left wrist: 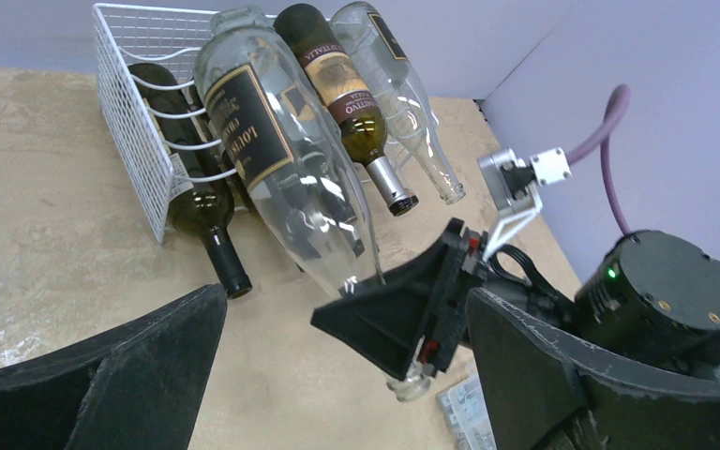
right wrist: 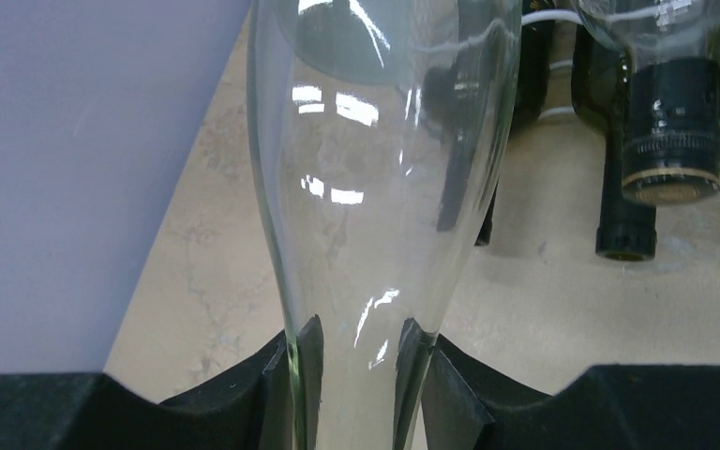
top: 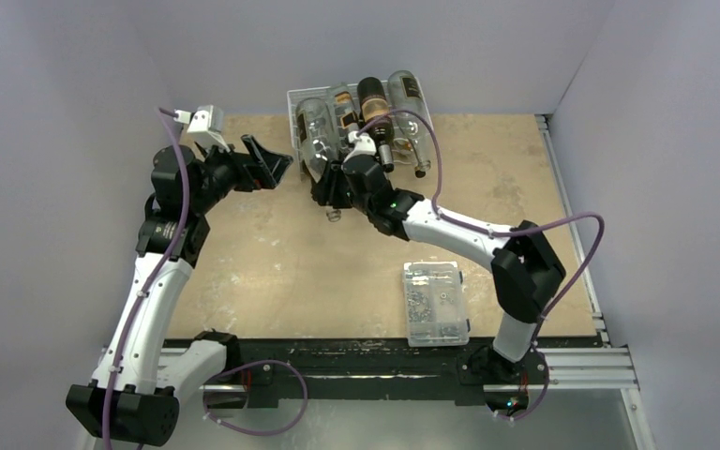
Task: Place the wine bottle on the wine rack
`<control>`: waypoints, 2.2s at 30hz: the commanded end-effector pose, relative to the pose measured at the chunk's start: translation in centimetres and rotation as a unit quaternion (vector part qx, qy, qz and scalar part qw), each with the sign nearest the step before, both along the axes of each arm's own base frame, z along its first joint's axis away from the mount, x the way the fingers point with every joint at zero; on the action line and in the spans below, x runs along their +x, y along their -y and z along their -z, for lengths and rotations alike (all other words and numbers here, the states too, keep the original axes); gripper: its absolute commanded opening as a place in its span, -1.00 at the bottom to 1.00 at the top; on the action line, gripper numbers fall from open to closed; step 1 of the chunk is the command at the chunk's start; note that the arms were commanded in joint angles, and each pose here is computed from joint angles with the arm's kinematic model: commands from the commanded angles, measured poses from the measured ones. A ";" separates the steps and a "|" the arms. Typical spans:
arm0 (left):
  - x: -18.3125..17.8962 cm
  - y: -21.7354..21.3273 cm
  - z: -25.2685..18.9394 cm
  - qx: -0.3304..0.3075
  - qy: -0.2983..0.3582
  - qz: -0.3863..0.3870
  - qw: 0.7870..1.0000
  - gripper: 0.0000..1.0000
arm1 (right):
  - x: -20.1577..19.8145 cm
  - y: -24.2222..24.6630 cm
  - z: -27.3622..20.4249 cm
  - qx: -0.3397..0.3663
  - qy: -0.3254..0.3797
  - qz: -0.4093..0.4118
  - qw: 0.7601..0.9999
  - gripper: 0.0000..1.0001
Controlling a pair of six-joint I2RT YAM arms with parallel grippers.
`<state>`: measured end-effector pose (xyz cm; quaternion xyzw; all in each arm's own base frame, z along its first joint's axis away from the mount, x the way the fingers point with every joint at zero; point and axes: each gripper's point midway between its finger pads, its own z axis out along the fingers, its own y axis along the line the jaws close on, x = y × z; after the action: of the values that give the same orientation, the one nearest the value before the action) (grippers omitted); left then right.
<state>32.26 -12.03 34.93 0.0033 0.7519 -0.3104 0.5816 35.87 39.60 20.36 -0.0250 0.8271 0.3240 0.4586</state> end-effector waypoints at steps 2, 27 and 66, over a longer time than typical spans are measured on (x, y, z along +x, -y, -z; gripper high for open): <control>0.0 -0.1 -2.1 -0.012 0.033 0.002 0.999 1.00 | 4.8 -1.9 -13.9 0.129 0.143 0.002 0.981 -1.00; 0.5 -0.2 -1.6 -0.007 0.026 0.000 1.000 1.00 | 17.2 -4.3 -7.7 0.179 0.097 -0.004 0.979 -1.00; 1.2 -0.4 -0.8 -0.009 0.015 0.000 1.000 1.00 | 4.6 2.1 -6.3 0.064 0.035 -0.075 0.994 0.98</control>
<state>33.17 -11.77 34.42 -0.0044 0.7549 -0.3172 0.5741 43.60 39.71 24.16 -0.0088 0.7835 0.4340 0.4445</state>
